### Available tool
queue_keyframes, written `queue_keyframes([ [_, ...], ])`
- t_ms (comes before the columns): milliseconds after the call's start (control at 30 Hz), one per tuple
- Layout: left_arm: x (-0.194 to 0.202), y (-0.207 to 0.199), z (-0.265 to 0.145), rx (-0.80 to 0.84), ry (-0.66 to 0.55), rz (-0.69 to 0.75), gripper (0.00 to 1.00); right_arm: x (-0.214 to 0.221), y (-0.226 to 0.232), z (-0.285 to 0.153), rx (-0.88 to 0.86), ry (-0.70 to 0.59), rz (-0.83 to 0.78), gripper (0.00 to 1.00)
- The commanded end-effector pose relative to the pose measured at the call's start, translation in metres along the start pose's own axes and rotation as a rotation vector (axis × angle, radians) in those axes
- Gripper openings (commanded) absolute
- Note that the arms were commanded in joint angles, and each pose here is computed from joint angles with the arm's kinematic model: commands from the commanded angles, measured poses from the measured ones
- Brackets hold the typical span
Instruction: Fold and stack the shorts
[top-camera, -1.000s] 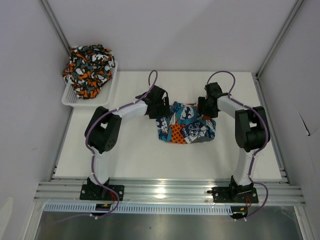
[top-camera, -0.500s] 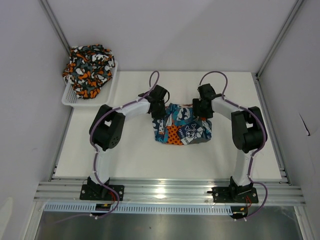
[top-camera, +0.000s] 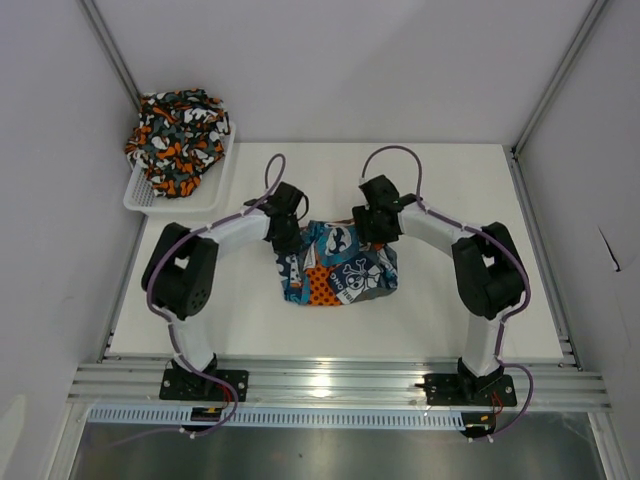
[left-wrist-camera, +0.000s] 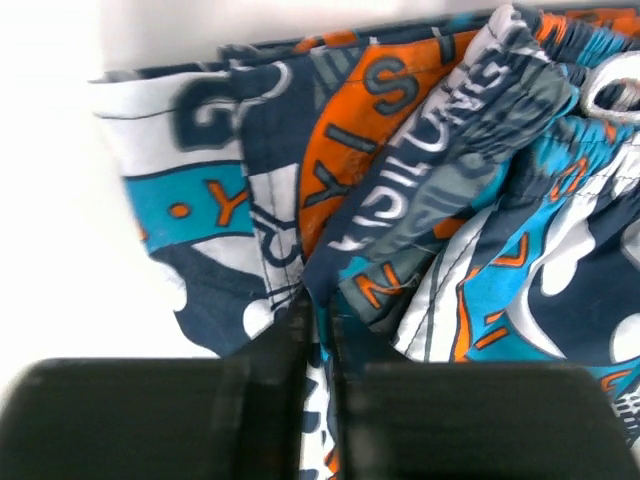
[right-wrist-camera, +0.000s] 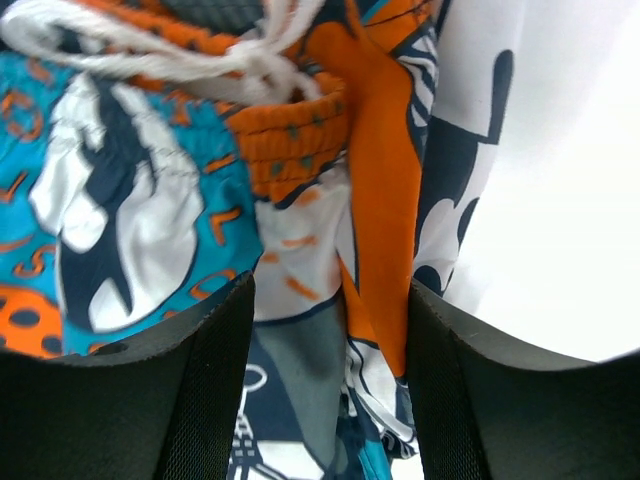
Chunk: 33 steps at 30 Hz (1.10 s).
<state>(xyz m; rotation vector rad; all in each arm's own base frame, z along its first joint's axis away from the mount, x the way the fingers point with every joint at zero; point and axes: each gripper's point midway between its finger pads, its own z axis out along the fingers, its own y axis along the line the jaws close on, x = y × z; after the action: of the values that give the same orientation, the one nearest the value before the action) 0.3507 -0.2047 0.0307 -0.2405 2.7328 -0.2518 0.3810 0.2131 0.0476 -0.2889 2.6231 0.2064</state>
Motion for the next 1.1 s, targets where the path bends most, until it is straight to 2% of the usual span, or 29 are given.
queue_keyframes([
  [0,-0.015,0.026,-0.03,-0.018,-0.094,-0.051,0.19,-0.009,0.038,-0.027,-0.053,-0.05,-0.005,0.6],
  [33,-0.008,0.039,-0.031,-0.035,-0.09,-0.059,0.25,-0.008,0.046,-0.028,-0.058,-0.053,-0.007,0.61],
  [67,-0.01,0.051,-0.04,-0.035,-0.111,-0.079,0.37,-0.002,0.062,-0.03,-0.075,-0.048,-0.009,0.61],
  [133,-0.006,0.066,-0.046,-0.038,-0.114,-0.097,0.47,0.001,0.078,-0.032,-0.088,-0.045,-0.005,0.61],
  [267,-0.003,0.095,-0.064,-0.047,-0.131,-0.139,0.73,0.009,0.108,-0.028,-0.087,-0.023,-0.001,0.61],
  [367,0.003,0.111,-0.081,-0.062,-0.141,-0.185,0.85,0.02,0.132,-0.02,-0.087,0.003,-0.017,0.61],
  [433,0.011,0.113,-0.092,-0.052,-0.146,-0.208,0.88,0.03,0.144,-0.014,-0.083,0.023,-0.03,0.61],
  [700,0.008,0.108,-0.177,0.068,-0.337,-0.26,0.9,0.04,0.2,-0.001,-0.119,0.051,-0.013,0.58],
  [900,0.015,0.112,-0.208,0.086,-0.386,-0.239,0.9,0.053,0.248,0.005,-0.161,0.064,-0.034,0.57],
  [933,0.014,0.113,-0.215,0.087,-0.41,-0.24,0.9,0.041,0.263,-0.001,-0.194,0.04,-0.037,0.57],
  [967,0.015,0.116,-0.218,0.078,-0.417,-0.242,0.9,0.052,0.267,0.009,-0.179,0.072,-0.056,0.57],
  [1067,0.012,0.12,-0.229,0.073,-0.457,-0.241,0.9,0.045,0.309,-0.002,-0.263,0.05,-0.089,0.58],
])
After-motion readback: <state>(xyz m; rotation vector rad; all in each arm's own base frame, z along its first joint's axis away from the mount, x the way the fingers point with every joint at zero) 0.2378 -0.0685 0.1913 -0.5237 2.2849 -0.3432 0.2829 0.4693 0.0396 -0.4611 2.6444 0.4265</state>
